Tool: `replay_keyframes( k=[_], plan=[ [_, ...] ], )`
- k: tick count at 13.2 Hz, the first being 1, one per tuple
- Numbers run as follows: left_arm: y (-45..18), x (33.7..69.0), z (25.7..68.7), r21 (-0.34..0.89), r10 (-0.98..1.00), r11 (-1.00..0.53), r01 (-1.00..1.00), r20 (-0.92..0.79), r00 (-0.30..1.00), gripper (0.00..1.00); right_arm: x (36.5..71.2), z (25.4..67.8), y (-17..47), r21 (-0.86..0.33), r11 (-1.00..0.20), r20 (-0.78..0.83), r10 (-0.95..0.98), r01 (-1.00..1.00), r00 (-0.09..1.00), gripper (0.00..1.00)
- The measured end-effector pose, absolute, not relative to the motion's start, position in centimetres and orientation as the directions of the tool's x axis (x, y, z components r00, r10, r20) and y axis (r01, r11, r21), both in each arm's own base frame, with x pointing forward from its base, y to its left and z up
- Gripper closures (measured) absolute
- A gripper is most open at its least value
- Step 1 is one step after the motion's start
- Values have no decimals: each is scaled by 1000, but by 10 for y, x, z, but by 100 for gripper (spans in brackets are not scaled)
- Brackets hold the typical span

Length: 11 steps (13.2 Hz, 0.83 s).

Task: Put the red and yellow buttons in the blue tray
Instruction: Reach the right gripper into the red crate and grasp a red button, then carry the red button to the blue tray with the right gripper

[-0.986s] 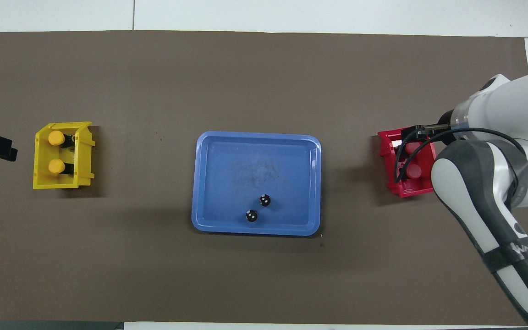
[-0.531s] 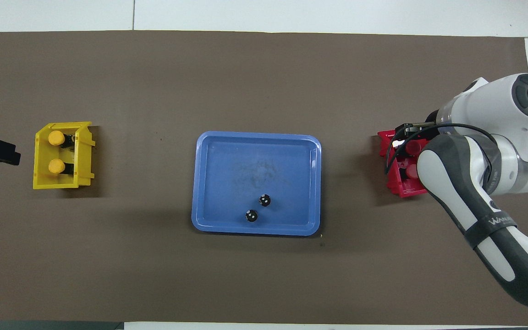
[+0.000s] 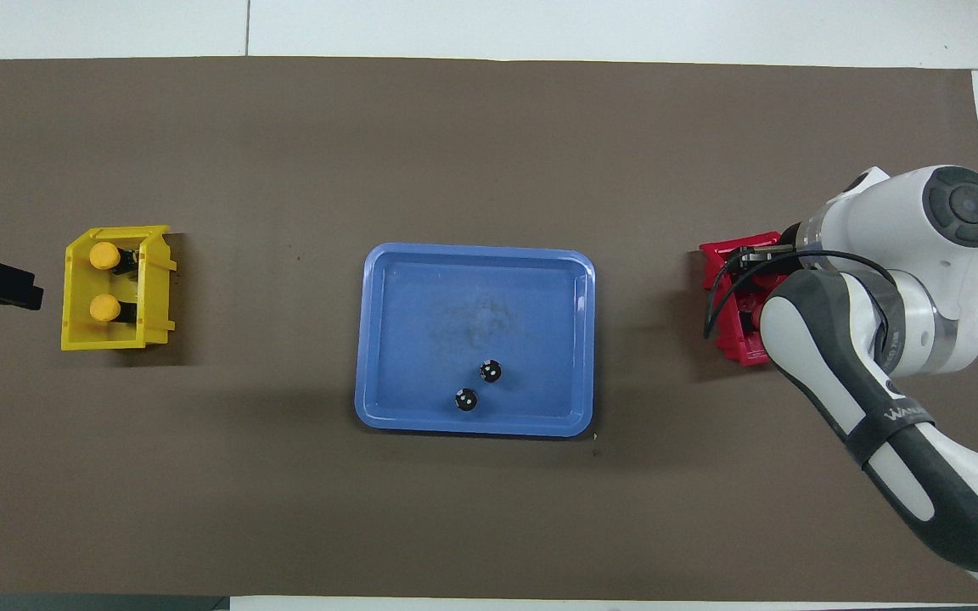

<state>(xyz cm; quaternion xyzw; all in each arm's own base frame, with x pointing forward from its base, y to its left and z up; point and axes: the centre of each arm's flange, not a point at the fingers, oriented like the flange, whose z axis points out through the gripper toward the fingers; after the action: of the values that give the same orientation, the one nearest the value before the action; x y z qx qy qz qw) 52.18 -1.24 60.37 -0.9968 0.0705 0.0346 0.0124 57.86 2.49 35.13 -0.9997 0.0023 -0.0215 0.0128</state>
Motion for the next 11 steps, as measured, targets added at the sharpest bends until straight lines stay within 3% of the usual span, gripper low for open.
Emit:
replay_keyframes(
  k=[2,4,7,11],
  plan=[
    [-12,521,602,-20,-139,-990,-141,-74,988,0,577,349,24,-25,-1000,39,-7,-6,999,36],
    [-12,521,600,-20,-139,-990,-141,-70,988,0,576,348,21,-24,-1000,27,-11,-11,1000,58],
    [-12,520,597,-20,-139,-990,-141,-68,988,0,581,368,18,-23,-1000,-27,-15,-15,1000,59],
    [-12,518,598,-20,-139,-990,-141,-64,988,0,608,451,48,-26,-999,-60,-17,-19,998,59]
  ],
)
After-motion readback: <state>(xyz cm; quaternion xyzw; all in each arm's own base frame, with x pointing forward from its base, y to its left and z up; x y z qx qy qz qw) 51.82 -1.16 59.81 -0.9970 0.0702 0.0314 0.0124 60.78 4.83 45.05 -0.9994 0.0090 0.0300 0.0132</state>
